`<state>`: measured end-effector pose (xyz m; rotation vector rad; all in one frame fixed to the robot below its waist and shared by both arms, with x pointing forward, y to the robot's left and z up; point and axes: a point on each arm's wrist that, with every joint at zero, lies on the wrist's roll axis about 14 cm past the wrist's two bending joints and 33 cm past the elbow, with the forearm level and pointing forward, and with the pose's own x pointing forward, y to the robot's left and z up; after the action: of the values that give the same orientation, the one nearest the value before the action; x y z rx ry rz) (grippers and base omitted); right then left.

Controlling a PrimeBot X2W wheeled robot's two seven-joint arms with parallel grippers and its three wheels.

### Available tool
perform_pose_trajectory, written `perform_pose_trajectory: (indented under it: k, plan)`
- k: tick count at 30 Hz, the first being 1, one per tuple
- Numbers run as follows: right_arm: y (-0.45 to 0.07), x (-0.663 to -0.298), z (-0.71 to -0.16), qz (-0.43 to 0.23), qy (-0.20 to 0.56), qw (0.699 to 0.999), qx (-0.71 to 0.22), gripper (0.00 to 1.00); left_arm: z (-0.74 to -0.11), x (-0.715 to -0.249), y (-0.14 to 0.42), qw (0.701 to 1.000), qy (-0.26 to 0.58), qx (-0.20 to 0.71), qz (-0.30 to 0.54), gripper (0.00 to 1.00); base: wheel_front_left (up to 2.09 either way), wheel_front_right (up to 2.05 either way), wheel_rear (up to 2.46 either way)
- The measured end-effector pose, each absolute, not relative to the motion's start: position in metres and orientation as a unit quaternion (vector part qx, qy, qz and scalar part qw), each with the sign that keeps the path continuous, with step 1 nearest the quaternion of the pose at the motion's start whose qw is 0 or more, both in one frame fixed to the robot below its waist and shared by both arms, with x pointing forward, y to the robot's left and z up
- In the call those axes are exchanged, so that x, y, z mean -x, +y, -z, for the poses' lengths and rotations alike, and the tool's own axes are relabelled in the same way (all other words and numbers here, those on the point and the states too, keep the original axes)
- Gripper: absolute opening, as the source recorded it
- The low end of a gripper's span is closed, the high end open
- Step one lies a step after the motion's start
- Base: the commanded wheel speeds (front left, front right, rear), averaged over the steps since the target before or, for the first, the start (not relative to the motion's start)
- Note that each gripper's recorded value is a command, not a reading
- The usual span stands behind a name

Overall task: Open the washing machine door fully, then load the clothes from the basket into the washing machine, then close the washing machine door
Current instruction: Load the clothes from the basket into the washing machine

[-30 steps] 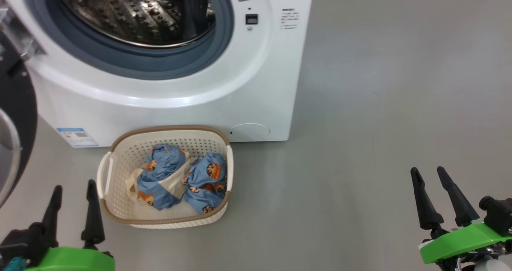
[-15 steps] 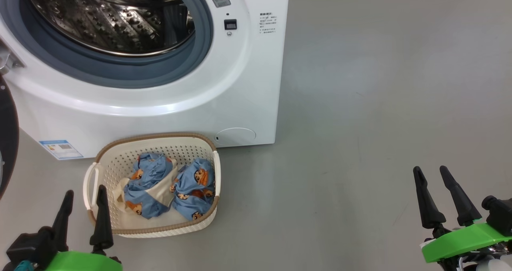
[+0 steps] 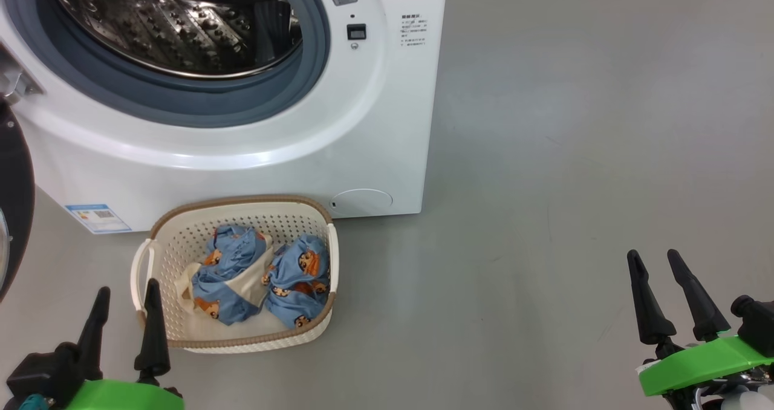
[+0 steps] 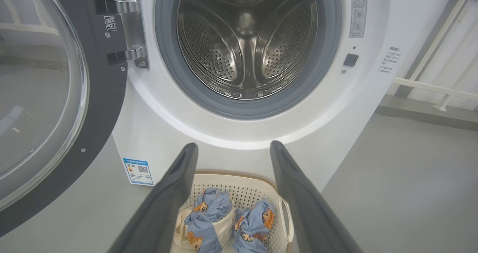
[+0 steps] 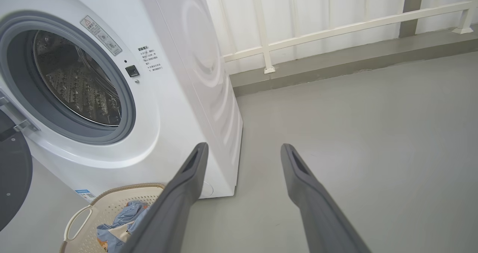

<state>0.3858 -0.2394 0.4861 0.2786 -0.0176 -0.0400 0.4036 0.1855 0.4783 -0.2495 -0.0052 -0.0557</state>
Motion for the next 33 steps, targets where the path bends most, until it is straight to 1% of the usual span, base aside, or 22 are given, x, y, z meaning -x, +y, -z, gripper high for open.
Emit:
perform_pose_trajectory:
  k: [7, 16, 20, 33]
  plan:
    - [-0.237, -0.388, -0.483, 0.017, -0.005, 0.99, -0.139, 1.0, -0.475, -0.403, 0.185, 0.992, 0.002, 0.124, 0.029, 1.0, 0.23, -0.72, 0.49]
    - [-0.236, -0.39, -0.477, 0.017, 0.003, 0.99, -0.139, 1.0, -0.471, -0.406, 0.188, 0.992, 0.007, 0.124, 0.027, 1.0, 0.78, -1.73, 0.95]
    - [-0.235, -0.391, -0.476, 0.017, 0.004, 0.99, -0.142, 1.0, -0.471, -0.408, 0.188, 0.992, 0.007, 0.123, 0.027, 1.0, 0.64, -1.21, 0.57]
    - [-0.233, -0.393, -0.471, 0.018, 0.012, 0.989, -0.143, 1.0, -0.465, -0.413, 0.18, 0.991, 0.016, 0.125, 0.037, 1.0, 0.11, -0.13, 0.02]
